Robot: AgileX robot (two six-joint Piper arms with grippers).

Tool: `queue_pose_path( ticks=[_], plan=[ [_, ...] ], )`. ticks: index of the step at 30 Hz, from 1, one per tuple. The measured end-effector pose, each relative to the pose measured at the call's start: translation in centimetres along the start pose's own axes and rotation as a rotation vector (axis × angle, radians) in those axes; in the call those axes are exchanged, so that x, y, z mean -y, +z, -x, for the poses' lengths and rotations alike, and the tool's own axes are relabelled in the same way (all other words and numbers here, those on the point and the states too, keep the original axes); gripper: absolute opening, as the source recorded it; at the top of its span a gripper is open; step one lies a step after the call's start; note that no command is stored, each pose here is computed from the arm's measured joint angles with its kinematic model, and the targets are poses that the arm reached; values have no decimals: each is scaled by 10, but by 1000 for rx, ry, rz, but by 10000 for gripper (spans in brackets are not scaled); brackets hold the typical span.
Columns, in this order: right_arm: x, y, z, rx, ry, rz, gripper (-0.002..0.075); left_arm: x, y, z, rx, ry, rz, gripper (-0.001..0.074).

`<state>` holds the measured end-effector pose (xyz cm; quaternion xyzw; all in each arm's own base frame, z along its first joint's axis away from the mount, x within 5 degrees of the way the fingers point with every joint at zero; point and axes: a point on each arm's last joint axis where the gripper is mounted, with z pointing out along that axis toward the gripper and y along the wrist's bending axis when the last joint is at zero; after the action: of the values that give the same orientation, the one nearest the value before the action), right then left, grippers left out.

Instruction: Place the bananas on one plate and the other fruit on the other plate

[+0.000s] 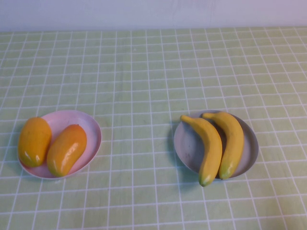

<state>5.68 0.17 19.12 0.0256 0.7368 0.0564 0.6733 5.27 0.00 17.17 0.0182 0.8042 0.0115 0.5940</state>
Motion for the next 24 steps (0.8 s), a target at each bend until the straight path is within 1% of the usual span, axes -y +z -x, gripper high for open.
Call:
queue_pose_path(
  ticks=[4,8,14,24],
  plan=[
    [-1,0,-1,-16,13,6,-15,0,0,0,0,0,0,3],
    [-3,0,-7,-76,-57,38,-15,0,0,0,0,0,0,3],
    [-5,-2,-17,-185,-74,59,-15,0,0,0,0,0,0,3],
    [-5,-2,-17,-191,-79,62,-15,0,0,0,0,0,0,3]
  ],
)
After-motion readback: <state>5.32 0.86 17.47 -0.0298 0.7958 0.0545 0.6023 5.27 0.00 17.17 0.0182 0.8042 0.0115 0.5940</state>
